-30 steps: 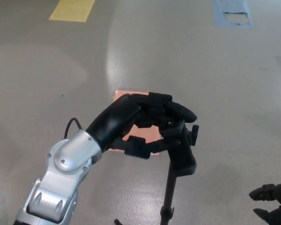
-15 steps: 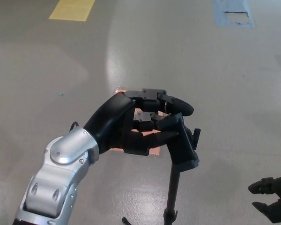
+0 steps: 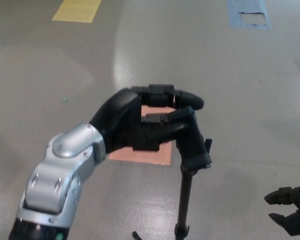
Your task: The robot uses its left hand to grab the top of a phone stand kept on the floor and rotates it anti-clockwise
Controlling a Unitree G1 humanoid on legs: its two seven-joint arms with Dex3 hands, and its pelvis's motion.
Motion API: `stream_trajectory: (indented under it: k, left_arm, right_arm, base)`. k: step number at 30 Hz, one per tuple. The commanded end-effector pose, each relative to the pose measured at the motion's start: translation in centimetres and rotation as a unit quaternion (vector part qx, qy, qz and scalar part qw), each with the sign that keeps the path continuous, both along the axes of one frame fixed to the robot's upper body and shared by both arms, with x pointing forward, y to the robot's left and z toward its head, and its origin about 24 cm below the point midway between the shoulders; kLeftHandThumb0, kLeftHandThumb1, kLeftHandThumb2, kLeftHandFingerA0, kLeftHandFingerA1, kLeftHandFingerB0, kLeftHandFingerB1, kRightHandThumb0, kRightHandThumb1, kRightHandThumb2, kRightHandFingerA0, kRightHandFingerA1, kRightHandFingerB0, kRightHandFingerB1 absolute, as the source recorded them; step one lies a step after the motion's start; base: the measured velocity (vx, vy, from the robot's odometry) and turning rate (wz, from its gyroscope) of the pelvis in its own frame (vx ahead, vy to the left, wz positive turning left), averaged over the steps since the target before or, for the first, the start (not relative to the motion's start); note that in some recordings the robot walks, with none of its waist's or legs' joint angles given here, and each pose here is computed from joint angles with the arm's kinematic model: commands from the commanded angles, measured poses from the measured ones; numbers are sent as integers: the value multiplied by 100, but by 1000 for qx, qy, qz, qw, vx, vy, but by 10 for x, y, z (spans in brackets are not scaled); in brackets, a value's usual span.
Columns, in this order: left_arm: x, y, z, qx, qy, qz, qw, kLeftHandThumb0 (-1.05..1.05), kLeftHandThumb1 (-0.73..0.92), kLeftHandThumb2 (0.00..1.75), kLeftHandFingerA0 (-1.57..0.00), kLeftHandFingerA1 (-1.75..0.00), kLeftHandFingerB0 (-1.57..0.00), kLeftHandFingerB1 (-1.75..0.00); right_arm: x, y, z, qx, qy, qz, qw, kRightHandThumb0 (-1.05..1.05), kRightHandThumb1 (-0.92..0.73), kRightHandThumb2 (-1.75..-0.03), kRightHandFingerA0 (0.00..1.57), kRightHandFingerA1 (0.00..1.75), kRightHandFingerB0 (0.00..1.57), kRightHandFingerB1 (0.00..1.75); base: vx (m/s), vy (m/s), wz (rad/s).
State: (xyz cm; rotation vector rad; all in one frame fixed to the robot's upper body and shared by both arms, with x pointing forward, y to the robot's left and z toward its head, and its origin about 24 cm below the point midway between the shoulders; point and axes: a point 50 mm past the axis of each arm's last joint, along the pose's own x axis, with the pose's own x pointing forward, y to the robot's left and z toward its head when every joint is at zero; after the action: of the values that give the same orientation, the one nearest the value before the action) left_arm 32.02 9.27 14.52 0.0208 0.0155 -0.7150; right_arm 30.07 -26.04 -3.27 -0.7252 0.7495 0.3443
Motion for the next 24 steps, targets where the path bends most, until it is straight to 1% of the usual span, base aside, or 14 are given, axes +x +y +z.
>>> stream_trajectory:
  k: [1, 8, 9, 11, 12, 13, 14, 17, 18, 20, 21, 24]
  left_arm:
    - [15, -17, 34, -42, 97, -46, 993, -18, 69, 60, -104, -86, -90, -56]
    - [21, -27, 42, -31, 115, -57, 991, -17, 70, 60, -104, -88, -88, -57]
    - [22, -33, 44, -20, 124, -59, 990, -18, 71, 60, -100, -90, -87, -57]
    - [23, -38, 46, -8, 133, -60, 989, -18, 71, 60, -100, -90, -87, -57]
    - [24, -44, 47, -4, 141, -69, 988, -15, 71, 60, -102, -92, -84, -58]
    - [24, -44, 47, -4, 141, -69, 988, -15, 71, 60, -102, -92, -84, -58]
    - [25, -53, 47, 9, 149, -82, 985, -17, 67, 59, -105, -88, -83, -57]
    - [25, -59, 47, 22, 151, -87, 984, -17, 67, 59, -105, -88, -83, -57]
    - [25, -63, 46, 29, 151, -91, 984, -20, 66, 58, -109, -87, -86, -57]
    - [25, -66, 45, 35, 152, -96, 983, -20, 66, 58, -109, -87, -86, -57]
    - [25, -69, 43, 39, 151, -102, 982, -22, 65, 59, -111, -85, -88, -57]
    - [23, -75, 39, 49, 153, -110, 981, -22, 63, 61, -113, -86, -90, -58]
  right_arm:
    - [4, -11, 9, -15, 3, -13, 1000, -46, -73, -79, 32, 45, 18, 37]
    - [6, -11, 11, -9, 1, -12, 1000, -45, -73, -78, 31, 45, 17, 37]
    - [6, -11, 12, -8, 1, -12, 1000, -39, -83, -65, 37, 41, 19, 30]
    - [7, -11, 12, -6, 1, -13, 1000, -39, -83, -65, 37, 41, 19, 30]
    - [7, -11, 13, -7, 0, -10, 1000, -44, -75, -78, 29, 44, 16, 36]
    - [7, -11, 13, -7, 0, -10, 1000, -44, -75, -78, 29, 44, 16, 36]
    - [7, -11, 13, -9, -2, -5, 1000, -45, -74, -79, 29, 45, 16, 37]
    - [7, -11, 14, -9, -4, -3, 1000, -45, -74, -79, 29, 45, 16, 37]
    - [8, -11, 14, -8, -3, -4, 1000, -39, -84, -65, 37, 42, 20, 30]
    - [8, -11, 14, -8, -2, -7, 1000, -39, -84, -65, 37, 42, 20, 30]
    - [9, -11, 15, -7, -2, -8, 1000, -46, -74, -80, 33, 48, 19, 38]
    - [11, -10, 17, -5, -4, -7, 1000, -46, -73, -80, 31, 48, 19, 38]
  base:
    - [0, 0, 0]
    - [0, 0, 0]
    - [0, 0, 0]
    - [0, 0, 0]
    - [0, 0, 0]
    - [0, 0, 0]
    - [0, 0, 0]
    - [0, 0, 0]
    - [0, 0, 0]
    - [0, 0, 0]
    - [0, 0, 0]
    - [0, 0, 0]
